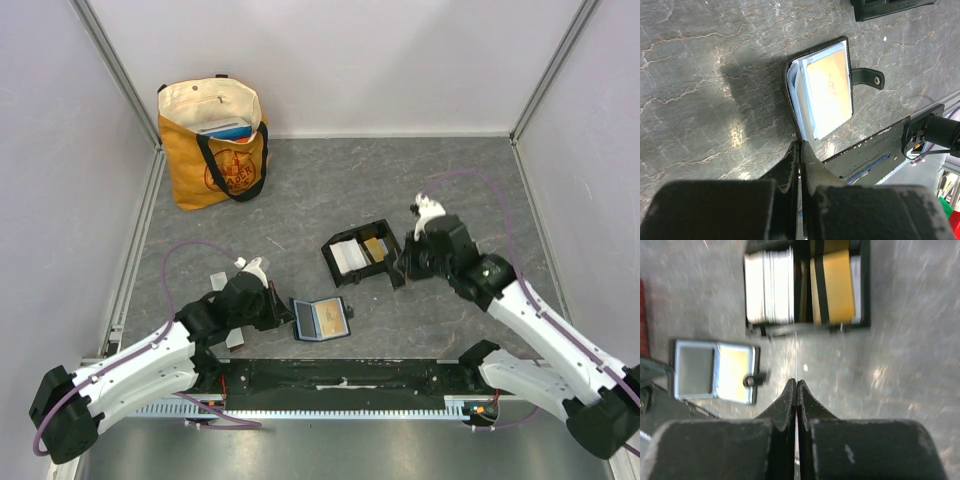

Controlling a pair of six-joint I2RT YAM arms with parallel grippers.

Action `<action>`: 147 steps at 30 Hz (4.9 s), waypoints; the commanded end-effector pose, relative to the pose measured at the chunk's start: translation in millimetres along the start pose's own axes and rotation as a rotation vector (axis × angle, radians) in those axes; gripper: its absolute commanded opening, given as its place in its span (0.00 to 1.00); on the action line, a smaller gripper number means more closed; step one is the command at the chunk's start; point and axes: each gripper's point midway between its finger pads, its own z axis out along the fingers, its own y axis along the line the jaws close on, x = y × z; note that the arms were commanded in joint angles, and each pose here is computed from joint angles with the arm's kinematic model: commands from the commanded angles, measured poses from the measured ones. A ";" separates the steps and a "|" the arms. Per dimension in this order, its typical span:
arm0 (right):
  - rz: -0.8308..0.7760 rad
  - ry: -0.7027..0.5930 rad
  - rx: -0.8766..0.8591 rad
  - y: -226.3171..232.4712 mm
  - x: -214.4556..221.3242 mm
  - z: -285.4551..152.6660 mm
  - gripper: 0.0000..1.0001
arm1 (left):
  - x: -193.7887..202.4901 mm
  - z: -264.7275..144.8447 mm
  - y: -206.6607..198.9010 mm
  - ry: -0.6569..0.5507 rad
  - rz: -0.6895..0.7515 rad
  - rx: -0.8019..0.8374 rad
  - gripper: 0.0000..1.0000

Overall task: Put the credit cards into the card holder
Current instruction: Pick up the credit card from the storage box, then insert the credit card into the card holder.

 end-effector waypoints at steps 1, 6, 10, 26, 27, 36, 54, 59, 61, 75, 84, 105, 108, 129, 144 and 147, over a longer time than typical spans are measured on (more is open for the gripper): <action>0.110 0.115 0.074 -11.7 69.4 2.8 0.00 | 6.4 -0.5 -5.2 0.028 0.015 0.042 0.02; 0.150 0.113 0.098 -11.7 93.2 20.6 0.00 | 10.9 -0.5 -1.1 0.035 0.012 0.045 0.02; 0.128 0.122 0.142 -14.9 106.5 37.7 0.00 | 9.4 -1.7 -3.2 0.033 0.016 0.049 0.02; 0.040 0.157 0.197 -17.5 133.7 51.2 0.17 | 7.2 0.6 -5.8 0.040 0.025 0.038 0.02; 0.037 0.163 0.186 -15.8 134.6 50.8 0.13 | 7.3 0.4 -6.7 0.041 0.027 0.042 0.02; 0.086 0.133 -0.085 44.8 111.2 27.9 0.00 | 3.6 -6.3 -21.3 0.037 0.027 0.097 0.02; 0.172 -0.295 -0.082 194.4 51.8 30.5 0.00 | 7.3 -16.4 -44.2 0.026 -0.113 0.267 0.02; 0.169 -0.287 -0.064 195.5 62.5 40.5 0.00 | 8.8 -15.6 -41.9 0.030 -0.117 0.261 0.02; 0.171 -0.287 -0.054 194.0 66.8 42.7 0.00 | 8.6 -15.5 -41.7 0.028 -0.116 0.261 0.02; 0.153 -0.243 -0.031 191.6 88.2 56.7 0.00 | 8.2 -14.7 -41.9 0.025 -0.118 0.264 0.02; 0.141 -0.258 0.000 178.1 87.0 51.9 0.00 | 8.4 -13.4 -38.4 0.021 -0.122 0.249 0.02; 0.179 -0.198 0.033 123.7 104.4 30.4 0.00 | 28.8 4.6 32.8 0.056 -0.143 -0.074 0.02; 0.172 -0.149 0.034 124.2 117.6 36.1 0.00 | 30.9 6.6 38.8 0.065 -0.147 -0.106 0.02; 0.206 -0.018 0.015 114.6 149.0 55.5 0.00 | 32.1 8.3 46.5 0.054 -0.156 -0.129 0.02; 0.158 0.012 -0.045 140.6 141.4 60.0 0.00 | 32.3 9.3 43.0 0.058 -0.145 -0.107 0.02; 0.137 0.024 -0.036 143.7 138.6 57.7 0.00 | 32.5 9.8 42.3 0.059 -0.144 -0.103 0.02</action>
